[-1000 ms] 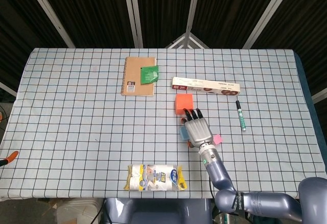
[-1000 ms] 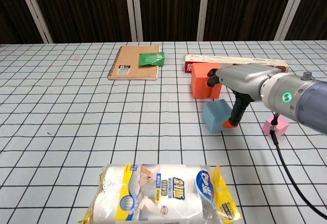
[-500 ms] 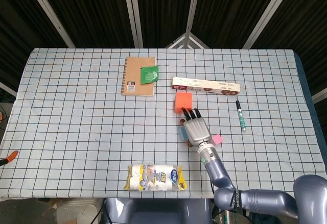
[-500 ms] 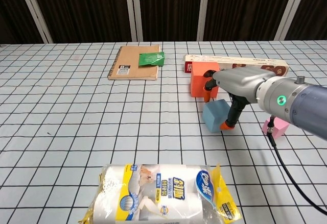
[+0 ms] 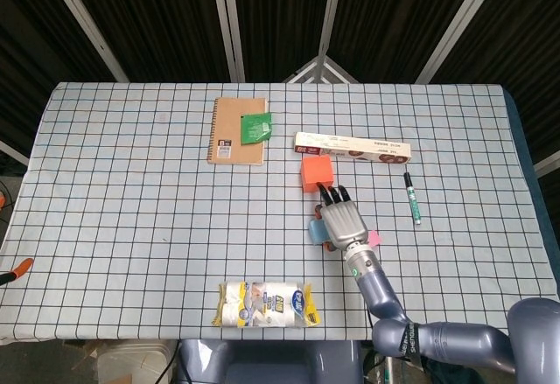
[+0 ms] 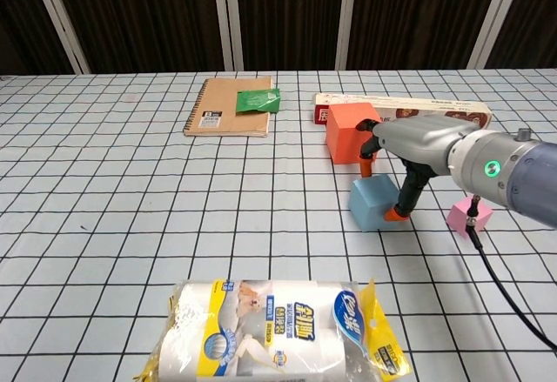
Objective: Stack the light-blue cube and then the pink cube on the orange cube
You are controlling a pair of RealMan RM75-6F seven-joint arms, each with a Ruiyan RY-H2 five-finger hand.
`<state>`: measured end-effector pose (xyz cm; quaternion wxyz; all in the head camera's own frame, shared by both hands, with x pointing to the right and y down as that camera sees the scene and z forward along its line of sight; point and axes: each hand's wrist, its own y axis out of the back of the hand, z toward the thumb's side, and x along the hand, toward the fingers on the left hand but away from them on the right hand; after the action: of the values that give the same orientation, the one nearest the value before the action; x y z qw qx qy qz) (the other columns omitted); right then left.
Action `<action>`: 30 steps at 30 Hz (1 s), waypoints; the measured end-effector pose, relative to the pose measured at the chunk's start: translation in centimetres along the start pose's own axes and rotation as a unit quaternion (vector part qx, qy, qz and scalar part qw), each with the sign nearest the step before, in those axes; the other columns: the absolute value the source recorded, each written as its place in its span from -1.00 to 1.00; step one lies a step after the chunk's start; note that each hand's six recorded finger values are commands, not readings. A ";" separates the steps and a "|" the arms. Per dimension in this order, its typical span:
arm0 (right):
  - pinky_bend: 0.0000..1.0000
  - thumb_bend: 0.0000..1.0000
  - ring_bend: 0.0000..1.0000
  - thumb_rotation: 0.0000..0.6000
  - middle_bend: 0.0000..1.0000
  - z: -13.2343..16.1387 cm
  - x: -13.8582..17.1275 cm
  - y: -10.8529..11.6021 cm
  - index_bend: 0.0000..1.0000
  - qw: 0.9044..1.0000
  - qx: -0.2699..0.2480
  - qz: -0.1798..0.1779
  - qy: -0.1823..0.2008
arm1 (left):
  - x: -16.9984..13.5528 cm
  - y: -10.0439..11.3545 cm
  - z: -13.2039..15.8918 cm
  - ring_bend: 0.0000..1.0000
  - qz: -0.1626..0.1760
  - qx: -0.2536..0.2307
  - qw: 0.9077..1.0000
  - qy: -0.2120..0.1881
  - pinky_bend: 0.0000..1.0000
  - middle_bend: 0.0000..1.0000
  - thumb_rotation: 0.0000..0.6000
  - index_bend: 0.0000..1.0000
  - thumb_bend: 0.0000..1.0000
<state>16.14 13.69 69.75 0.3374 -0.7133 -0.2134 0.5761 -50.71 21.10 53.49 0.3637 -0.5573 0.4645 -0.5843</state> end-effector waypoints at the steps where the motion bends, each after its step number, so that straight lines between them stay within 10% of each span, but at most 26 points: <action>1: -1.00 -0.44 -1.00 1.00 -1.00 0.0 0.0 0.0 -0.07 1.000 0.000 -0.001 0.001 | 0.0 0.0 0.0 -1.00 0.000 0.000 1.000 0.000 -1.00 -1.00 1.00 -0.96 -0.77; 15: -1.00 -0.30 -1.00 1.00 -1.00 0.3 1.0 1.3 0.00 1.000 -0.001 -0.022 0.008 | 0.0 0.1 0.0 -1.00 -0.001 -0.004 1.000 -0.002 -1.00 -1.00 1.00 -0.96 -0.77; 30: -1.00 -0.30 -1.00 1.00 -1.00 -1.8 1.6 8.3 0.03 0.997 0.038 -0.059 -0.031 | -0.2 0.2 -0.1 -1.00 -0.001 -0.008 1.000 -0.003 -1.00 -1.00 1.00 -0.96 -0.77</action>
<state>17.60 8.74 62.87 0.3906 -0.6678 -0.2435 0.5849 -50.80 21.22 53.26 0.3602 -0.5626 0.4672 -0.5792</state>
